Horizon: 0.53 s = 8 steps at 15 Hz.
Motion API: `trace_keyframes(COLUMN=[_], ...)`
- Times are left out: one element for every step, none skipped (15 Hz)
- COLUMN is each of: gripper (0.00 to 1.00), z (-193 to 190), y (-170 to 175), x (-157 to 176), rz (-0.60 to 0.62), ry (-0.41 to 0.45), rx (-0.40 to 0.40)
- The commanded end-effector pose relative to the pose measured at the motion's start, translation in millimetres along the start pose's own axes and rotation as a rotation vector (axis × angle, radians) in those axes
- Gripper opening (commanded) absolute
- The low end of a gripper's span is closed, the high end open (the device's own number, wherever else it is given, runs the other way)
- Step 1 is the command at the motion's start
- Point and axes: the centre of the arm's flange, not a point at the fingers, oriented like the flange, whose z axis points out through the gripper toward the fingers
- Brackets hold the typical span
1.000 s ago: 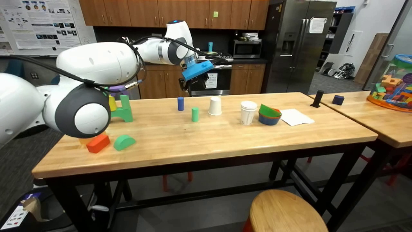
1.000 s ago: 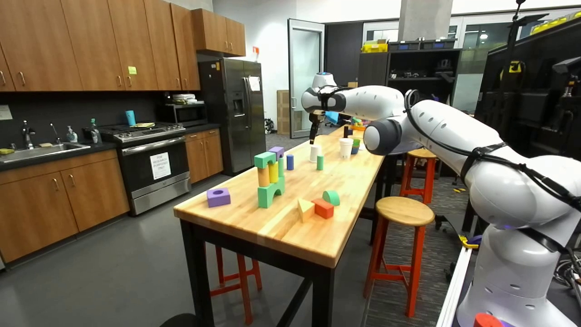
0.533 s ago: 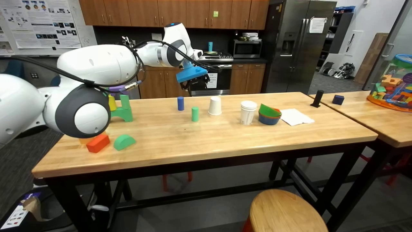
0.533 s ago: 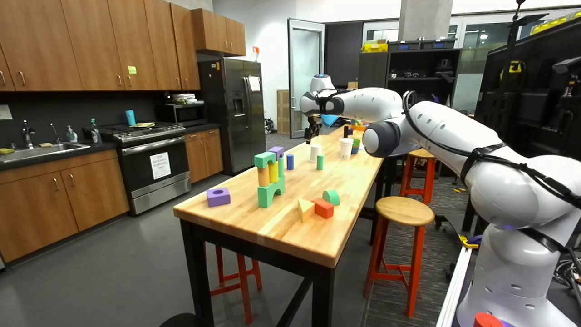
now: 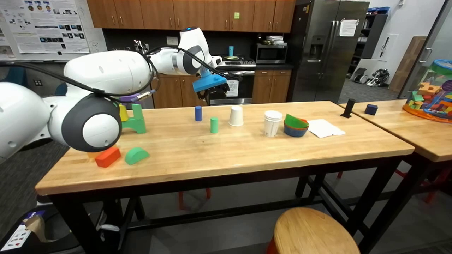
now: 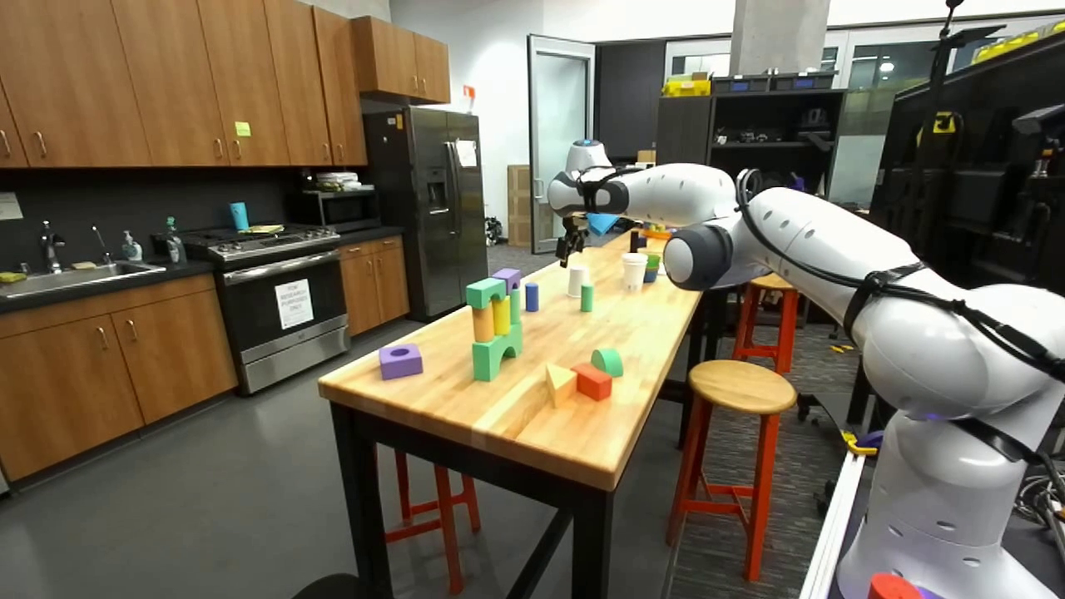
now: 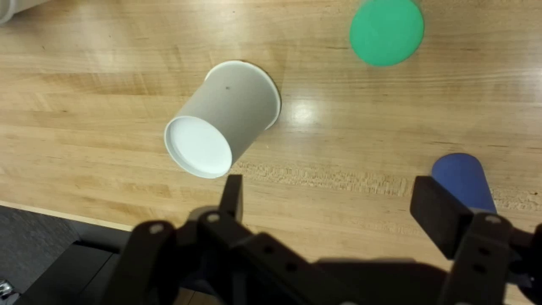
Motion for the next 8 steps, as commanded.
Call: trace_keyframes(gripper=[1.00, 1.00, 1.00, 1.00, 1.00, 1.00, 1.00, 1.00], z=[0, 2, 3, 3, 5, 5, 7, 8], y=[-16, -22, -28, -34, -42, -48, -56, -62], x=[9, 17, 24, 32, 41, 48, 54, 59], rz=[0.084, 0.145, 0.192, 0.243, 0.286, 0.318, 0.342, 0.355], ry=[0.016, 0.017, 0.029, 0.039, 0.048, 0.050, 0.056, 0.055], rx=[0.008, -0.013, 0.000, -0.004, -0.009, -0.007, -0.008, -0.009])
